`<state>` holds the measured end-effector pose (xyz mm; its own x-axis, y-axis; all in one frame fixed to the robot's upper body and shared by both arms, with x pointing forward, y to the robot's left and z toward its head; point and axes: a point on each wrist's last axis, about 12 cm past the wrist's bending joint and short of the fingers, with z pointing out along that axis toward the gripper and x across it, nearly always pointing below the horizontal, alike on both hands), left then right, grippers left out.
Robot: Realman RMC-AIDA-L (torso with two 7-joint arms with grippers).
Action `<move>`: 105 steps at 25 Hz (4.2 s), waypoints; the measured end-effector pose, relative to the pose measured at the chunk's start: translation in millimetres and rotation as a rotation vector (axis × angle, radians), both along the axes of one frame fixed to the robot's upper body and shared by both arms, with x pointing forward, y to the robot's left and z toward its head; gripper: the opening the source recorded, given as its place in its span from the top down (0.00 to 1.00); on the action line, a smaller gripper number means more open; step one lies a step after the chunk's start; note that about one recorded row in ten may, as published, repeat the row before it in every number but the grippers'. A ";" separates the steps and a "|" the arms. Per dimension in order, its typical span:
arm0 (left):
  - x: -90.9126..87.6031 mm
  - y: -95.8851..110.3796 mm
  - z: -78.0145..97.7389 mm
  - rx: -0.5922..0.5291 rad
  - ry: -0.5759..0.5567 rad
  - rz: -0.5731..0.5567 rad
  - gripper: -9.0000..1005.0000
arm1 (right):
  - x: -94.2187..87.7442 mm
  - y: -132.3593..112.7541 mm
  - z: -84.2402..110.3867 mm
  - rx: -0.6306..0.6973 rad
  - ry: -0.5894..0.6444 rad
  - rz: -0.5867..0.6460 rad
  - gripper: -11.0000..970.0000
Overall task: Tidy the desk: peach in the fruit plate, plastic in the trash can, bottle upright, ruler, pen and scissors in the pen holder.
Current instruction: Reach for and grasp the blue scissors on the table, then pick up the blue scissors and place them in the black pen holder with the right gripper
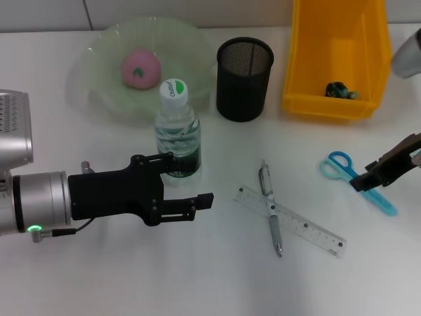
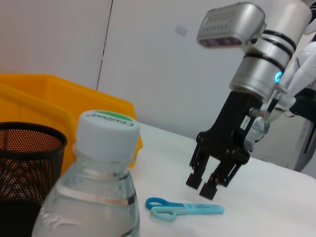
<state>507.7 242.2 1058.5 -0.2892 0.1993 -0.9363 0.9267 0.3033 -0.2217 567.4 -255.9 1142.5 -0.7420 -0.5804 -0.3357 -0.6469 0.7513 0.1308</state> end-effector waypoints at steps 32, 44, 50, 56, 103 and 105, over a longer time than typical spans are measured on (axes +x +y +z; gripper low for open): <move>-1.4 -0.7 -1.1 0.000 0.004 -0.003 0.24 | 10.8 11.5 -22.1 -0.117 0.043 0.039 0.59; -1.5 0.3 -0.9 -0.002 0.004 0.002 0.24 | 10.5 13.4 -23.9 -0.140 0.047 0.051 0.79; -2.4 1.2 -1.2 -0.005 0.006 0.005 0.24 | 9.5 13.0 -22.7 -0.142 0.048 0.052 0.79; -3.2 2.4 -1.6 -0.006 0.007 0.008 0.24 | 7.9 9.3 -15.6 -0.129 0.019 0.044 0.79; -1.9 5.1 -0.3 -0.022 -0.005 0.038 0.24 | 64.4 55.8 -40.0 0.768 -0.823 -0.030 0.74; -2.1 5.2 -0.5 -0.022 -0.004 0.038 0.24 | 64.3 55.4 -39.9 0.769 -0.823 -0.031 0.70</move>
<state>505.6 247.5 1058.0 -0.2921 0.1678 -0.9416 0.9155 0.3337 -0.2245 631.7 -200.5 1102.6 -0.1404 0.0065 -0.9901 -0.7321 0.6726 0.1082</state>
